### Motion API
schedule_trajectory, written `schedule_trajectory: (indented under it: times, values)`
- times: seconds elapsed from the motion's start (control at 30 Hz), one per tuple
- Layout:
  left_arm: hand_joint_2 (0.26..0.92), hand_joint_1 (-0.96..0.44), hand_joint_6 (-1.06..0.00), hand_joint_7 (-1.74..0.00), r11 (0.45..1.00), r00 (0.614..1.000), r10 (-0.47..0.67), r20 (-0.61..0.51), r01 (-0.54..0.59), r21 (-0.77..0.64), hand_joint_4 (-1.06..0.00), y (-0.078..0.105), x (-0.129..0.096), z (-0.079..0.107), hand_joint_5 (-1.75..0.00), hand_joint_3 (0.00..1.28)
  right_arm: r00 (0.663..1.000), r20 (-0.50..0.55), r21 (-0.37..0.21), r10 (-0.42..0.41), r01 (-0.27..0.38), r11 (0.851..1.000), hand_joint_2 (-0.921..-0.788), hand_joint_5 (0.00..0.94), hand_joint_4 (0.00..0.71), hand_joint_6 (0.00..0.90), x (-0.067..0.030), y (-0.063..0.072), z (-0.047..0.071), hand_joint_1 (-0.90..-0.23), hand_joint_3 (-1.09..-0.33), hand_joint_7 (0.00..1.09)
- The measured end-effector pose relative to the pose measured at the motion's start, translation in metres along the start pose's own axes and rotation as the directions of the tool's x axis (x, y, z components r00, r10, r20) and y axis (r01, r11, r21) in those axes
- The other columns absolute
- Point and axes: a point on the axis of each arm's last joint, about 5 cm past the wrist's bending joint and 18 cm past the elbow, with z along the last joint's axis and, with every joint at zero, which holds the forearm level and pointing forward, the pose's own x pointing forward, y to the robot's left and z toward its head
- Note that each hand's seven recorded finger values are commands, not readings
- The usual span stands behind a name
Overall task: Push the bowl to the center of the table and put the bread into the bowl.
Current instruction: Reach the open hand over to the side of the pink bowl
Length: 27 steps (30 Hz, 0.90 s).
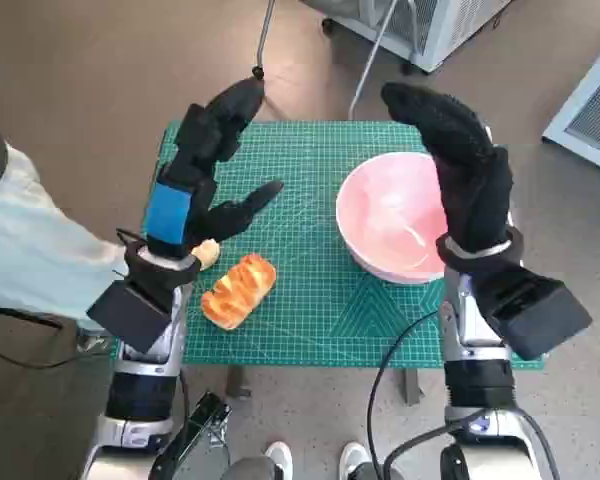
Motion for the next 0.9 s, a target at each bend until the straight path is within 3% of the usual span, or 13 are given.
schedule_trajectory:
  times: [0.9]
  values:
    - [0.921,-0.33,-0.17,-0.53,0.999,1.0,-0.01,0.01,0.011,-0.03,-0.36,0.002,0.0017,0.0006,0.0,0.24,1.0,-0.005,-0.008,0.0,0.0,1.0,-0.921,0.003,0.256,-0.001,-0.0041,-0.0038,-0.0023,-0.687,-0.777,0.72]
